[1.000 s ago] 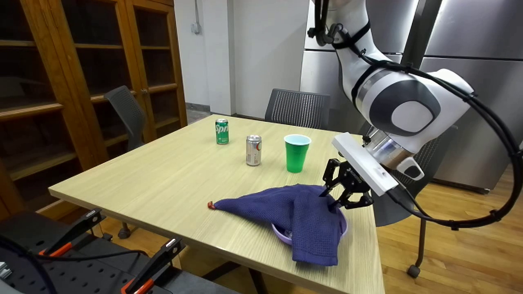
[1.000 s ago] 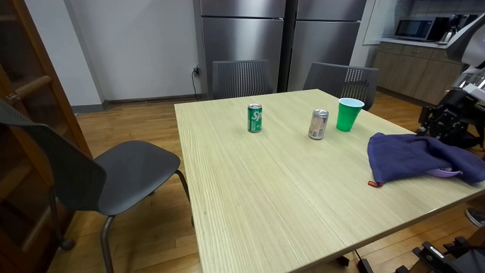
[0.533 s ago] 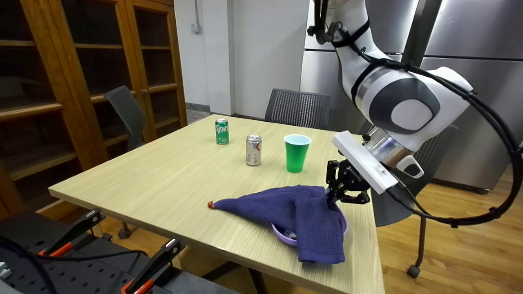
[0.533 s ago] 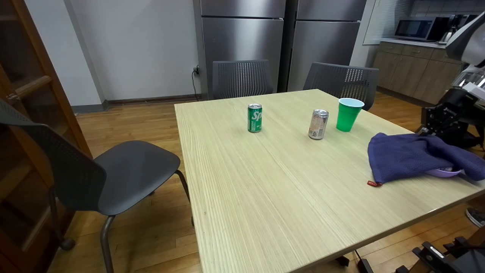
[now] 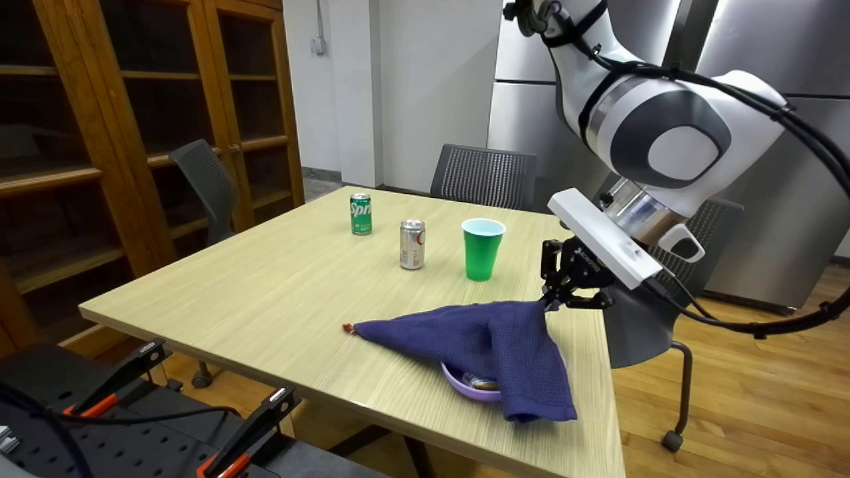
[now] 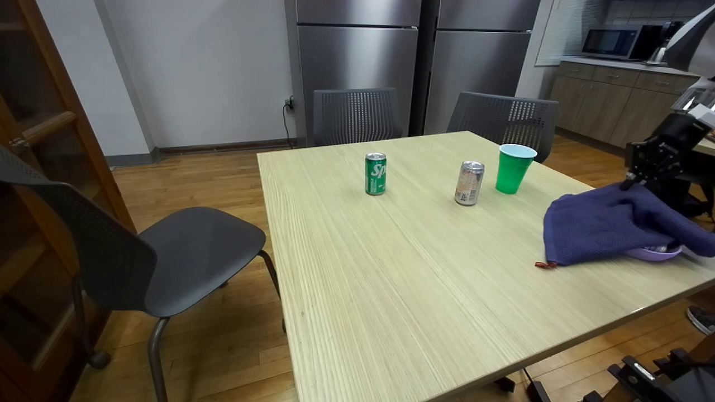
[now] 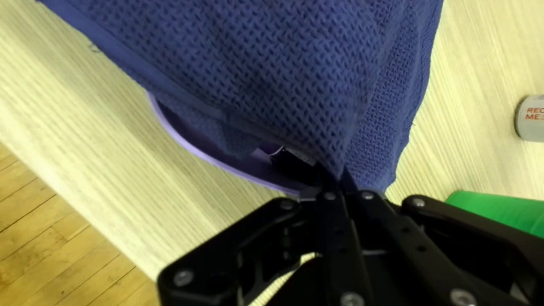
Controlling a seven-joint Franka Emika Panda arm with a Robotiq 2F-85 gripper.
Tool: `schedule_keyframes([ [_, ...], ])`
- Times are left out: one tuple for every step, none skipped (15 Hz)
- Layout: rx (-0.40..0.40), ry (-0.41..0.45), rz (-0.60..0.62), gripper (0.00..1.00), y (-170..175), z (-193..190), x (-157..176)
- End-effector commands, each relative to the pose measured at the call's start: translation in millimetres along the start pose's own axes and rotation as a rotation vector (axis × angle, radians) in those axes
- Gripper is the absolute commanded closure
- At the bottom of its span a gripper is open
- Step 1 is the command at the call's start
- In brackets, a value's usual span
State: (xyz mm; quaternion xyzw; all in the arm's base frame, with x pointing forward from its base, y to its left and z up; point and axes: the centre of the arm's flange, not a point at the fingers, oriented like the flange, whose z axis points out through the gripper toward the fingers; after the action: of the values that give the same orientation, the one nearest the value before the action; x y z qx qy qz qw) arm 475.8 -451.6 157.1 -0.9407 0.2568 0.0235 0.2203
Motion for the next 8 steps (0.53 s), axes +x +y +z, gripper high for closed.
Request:
schedule_keyframes([
  [-0.020,0.036,-0.018,0.99,-16,-24,-5],
  [-0.022,0.043,-0.021,0.99,-20,-28,-3],
  [-0.028,0.051,-0.023,0.99,-24,-31,-2],
  [-0.031,0.057,-0.028,0.99,-28,-32,1],
  [-0.036,0.065,-0.029,0.99,-33,-34,2],
  [-0.041,0.071,-0.034,0.99,-38,-35,5],
  [-0.044,0.073,-0.043,0.99,-44,-35,7],
  [-0.046,0.075,-0.048,0.99,-49,-35,9],
])
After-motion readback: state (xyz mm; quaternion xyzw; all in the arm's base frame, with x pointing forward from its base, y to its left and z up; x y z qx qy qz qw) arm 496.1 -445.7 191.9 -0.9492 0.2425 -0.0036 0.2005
